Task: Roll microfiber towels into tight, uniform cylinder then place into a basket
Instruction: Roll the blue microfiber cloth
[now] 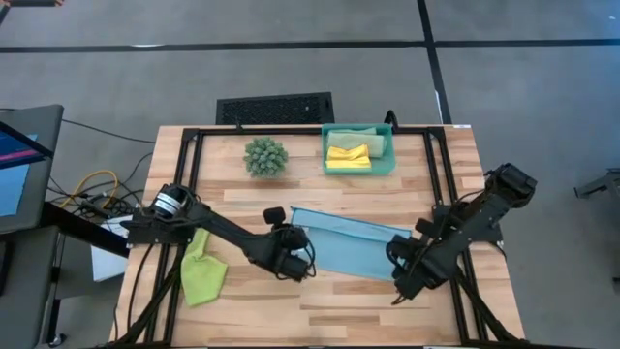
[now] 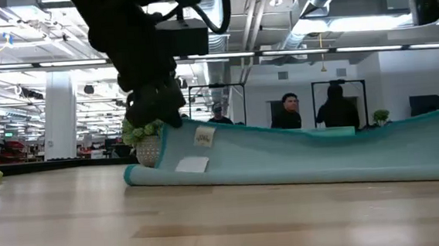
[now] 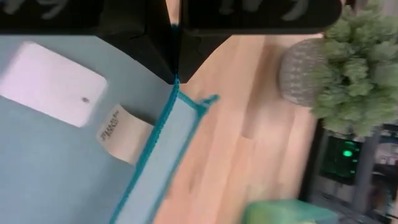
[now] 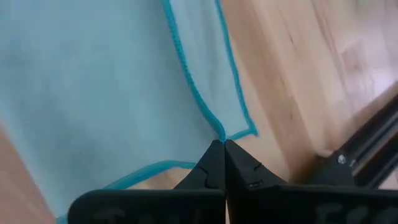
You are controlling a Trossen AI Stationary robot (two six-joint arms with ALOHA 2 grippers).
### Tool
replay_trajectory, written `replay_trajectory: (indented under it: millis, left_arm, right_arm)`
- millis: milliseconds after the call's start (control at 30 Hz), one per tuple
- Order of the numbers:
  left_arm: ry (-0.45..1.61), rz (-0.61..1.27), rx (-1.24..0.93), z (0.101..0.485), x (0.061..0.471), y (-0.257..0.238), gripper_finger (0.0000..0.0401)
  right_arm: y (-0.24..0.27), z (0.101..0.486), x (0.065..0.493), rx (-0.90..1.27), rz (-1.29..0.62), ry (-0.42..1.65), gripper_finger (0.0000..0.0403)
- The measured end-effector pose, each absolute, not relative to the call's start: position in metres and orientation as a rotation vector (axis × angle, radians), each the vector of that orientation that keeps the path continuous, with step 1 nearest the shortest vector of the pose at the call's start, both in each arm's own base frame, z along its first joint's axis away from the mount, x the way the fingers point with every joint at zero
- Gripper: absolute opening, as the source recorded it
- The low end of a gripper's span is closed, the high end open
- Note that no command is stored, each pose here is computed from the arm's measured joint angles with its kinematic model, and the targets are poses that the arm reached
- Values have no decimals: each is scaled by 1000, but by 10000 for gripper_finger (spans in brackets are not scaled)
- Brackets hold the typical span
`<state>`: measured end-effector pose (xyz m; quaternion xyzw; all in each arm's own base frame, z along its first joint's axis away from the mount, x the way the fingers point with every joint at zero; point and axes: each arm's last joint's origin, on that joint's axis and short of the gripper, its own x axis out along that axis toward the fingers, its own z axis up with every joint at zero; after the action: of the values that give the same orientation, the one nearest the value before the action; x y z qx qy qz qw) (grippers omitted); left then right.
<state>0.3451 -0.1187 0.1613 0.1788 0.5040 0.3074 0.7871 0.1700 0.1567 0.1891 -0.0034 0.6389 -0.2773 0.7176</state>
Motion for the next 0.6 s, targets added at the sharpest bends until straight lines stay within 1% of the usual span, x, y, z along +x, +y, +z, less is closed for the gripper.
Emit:
replay_trajectory:
  millis: [67,133,367,433,500,600]
  left_arm:
    - [1100,628,382,163,343,-127,0]
    - [1099,580,380,170,341,-140,0]
    - [1086,271,324,206,338,-201,0]
    - [1076,218,323,212,335,-213,0]
    - [1060,205,324,215,332,-221,0]
    - [1041,264,341,213,329,-219,0]
  right_arm:
    - [166,194,170,-5,-540,1406,10]
    - [181,199,170,1,-420,1384,9]
    - [248,221,155,71,118,1266,9]
    - [261,224,149,63,232,1219,9]
    - [263,224,144,55,228,1206,8]
    - [252,221,139,32,69,1240,5]
